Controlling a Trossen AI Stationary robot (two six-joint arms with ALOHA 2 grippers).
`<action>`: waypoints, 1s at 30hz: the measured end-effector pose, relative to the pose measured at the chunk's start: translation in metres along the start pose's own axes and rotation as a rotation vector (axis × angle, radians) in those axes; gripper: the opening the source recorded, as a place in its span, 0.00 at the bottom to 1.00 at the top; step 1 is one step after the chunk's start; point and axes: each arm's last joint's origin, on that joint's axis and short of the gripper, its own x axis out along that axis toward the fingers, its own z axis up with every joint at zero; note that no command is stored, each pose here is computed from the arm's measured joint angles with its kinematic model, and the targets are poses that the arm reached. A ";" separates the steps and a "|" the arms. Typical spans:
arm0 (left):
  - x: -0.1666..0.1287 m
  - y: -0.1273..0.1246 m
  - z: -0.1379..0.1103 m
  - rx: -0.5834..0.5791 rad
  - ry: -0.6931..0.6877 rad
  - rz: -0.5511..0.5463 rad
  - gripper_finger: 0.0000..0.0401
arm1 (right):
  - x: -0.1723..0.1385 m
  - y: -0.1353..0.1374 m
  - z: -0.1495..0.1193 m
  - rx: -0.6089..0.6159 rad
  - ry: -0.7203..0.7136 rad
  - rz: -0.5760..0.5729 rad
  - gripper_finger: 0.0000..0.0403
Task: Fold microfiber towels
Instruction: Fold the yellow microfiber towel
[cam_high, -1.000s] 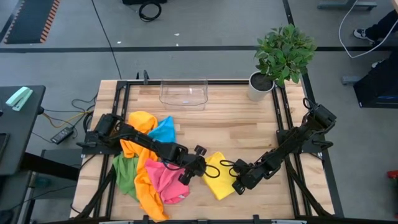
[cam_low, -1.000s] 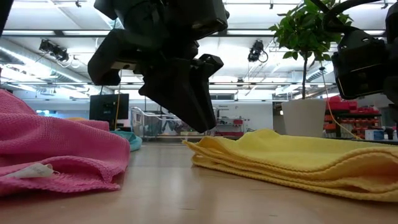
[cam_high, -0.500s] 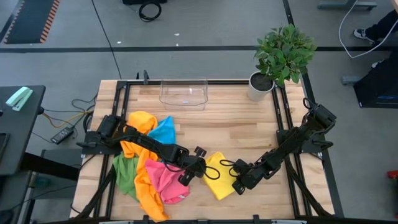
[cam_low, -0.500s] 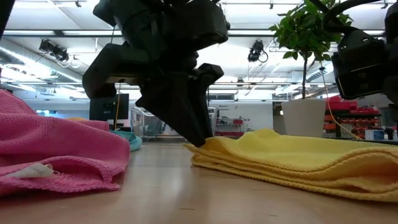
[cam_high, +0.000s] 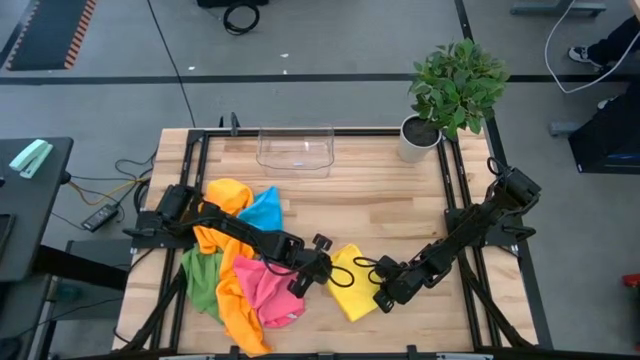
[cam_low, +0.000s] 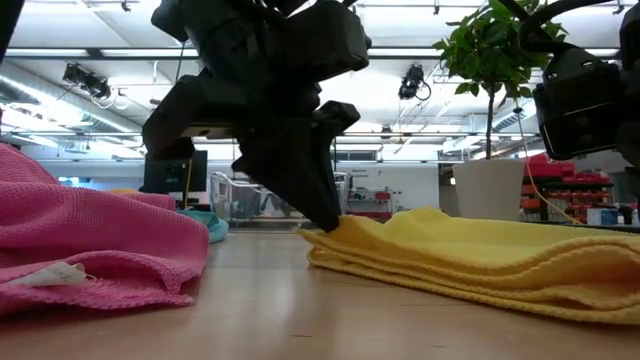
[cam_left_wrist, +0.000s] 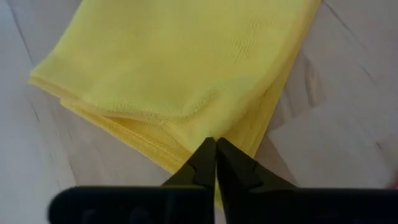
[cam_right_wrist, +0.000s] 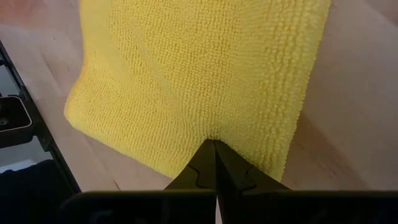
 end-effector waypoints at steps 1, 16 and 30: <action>0.000 0.000 0.000 0.001 -0.002 0.000 0.02 | 0.000 0.000 0.000 0.000 0.000 0.000 0.00; -0.028 0.002 0.036 0.114 0.044 0.075 0.02 | 0.000 0.000 0.004 0.007 -0.004 -0.001 0.00; -0.033 0.005 0.025 0.079 0.178 0.015 0.05 | 0.001 -0.001 0.011 0.022 0.002 -0.002 0.00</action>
